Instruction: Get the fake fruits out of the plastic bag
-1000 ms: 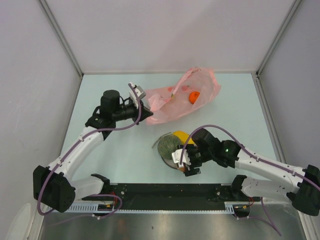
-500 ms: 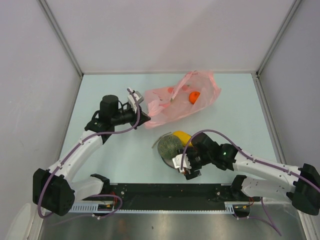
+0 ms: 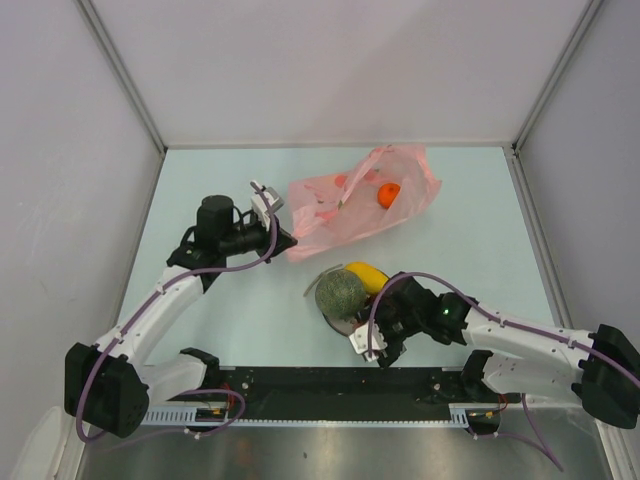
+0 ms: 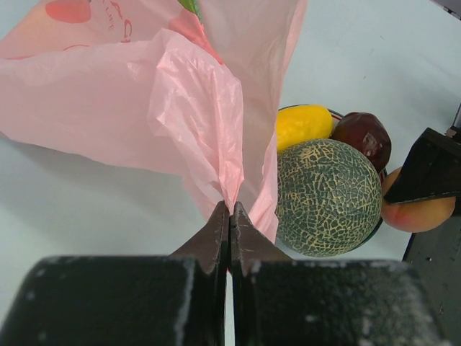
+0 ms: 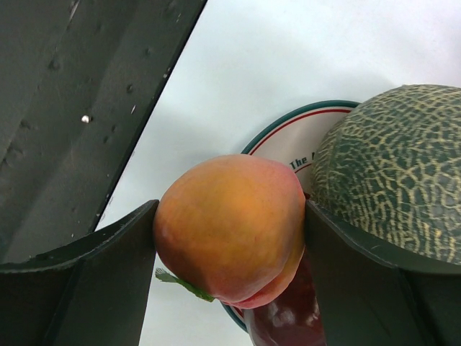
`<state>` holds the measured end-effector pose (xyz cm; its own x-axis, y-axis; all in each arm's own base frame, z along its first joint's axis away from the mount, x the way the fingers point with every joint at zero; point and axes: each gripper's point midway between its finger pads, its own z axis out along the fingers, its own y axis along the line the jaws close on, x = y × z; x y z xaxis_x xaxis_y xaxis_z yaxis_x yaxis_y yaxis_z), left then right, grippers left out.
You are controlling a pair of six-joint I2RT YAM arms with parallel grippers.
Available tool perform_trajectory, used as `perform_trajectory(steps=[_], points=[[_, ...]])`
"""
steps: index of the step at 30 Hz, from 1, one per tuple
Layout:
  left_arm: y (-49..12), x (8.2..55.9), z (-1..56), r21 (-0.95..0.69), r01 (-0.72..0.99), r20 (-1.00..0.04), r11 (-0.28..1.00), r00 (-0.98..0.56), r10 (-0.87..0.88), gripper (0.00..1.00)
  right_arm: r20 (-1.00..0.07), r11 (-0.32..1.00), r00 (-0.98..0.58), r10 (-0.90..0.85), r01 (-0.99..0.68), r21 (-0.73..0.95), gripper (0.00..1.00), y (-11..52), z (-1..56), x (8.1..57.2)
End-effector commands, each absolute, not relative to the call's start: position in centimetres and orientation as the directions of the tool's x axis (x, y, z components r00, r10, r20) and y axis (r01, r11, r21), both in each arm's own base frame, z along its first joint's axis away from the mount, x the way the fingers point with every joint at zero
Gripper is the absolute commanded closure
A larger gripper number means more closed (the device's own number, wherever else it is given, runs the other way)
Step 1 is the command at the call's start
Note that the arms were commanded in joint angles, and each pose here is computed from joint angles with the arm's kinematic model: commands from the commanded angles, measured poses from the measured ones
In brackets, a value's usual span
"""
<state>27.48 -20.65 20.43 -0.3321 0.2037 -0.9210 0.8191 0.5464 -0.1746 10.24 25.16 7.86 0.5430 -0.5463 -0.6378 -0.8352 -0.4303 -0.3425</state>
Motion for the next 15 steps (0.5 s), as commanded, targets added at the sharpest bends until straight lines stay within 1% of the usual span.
perform_trajectory(steps=[1,10,11,12,14,15], points=[[-20.67,27.28,21.21,-0.171,0.826,-0.934,0.537,-0.31,0.179,1.0,-0.6,-0.48,0.639,-0.481,-0.765,-0.43,0.86,25.67,8.26,10.62],[-20.62,27.07,20.78,-0.182,0.823,-0.931,0.538,-0.32,0.176,1.0,-0.592,-0.472,0.629,-0.504,-0.775,-0.421,0.84,25.55,7.72,10.95],[-20.61,27.09,20.78,-0.183,0.822,-0.93,0.539,-0.322,0.175,1.0,-0.589,-0.471,0.627,-0.51,-0.777,-0.418,0.82,25.5,7.59,11.01],[-20.65,27.07,20.77,-0.185,0.823,-0.93,0.537,-0.323,0.174,1.0,-0.587,-0.469,0.624,-0.515,-0.779,-0.417,0.78,25.48,7.51,11.09],[-20.72,27.08,20.82,-0.187,0.823,-0.93,0.536,-0.324,0.172,1.0,-0.584,-0.464,0.62,-0.524,-0.783,-0.415,0.74,25.36,7.38,11.21],[-20.67,27.1,20.83,-0.186,0.823,-0.931,0.537,-0.323,0.171,1.0,-0.584,-0.462,0.618,-0.526,-0.784,-0.415,0.7,25.33,7.43,11.22]])
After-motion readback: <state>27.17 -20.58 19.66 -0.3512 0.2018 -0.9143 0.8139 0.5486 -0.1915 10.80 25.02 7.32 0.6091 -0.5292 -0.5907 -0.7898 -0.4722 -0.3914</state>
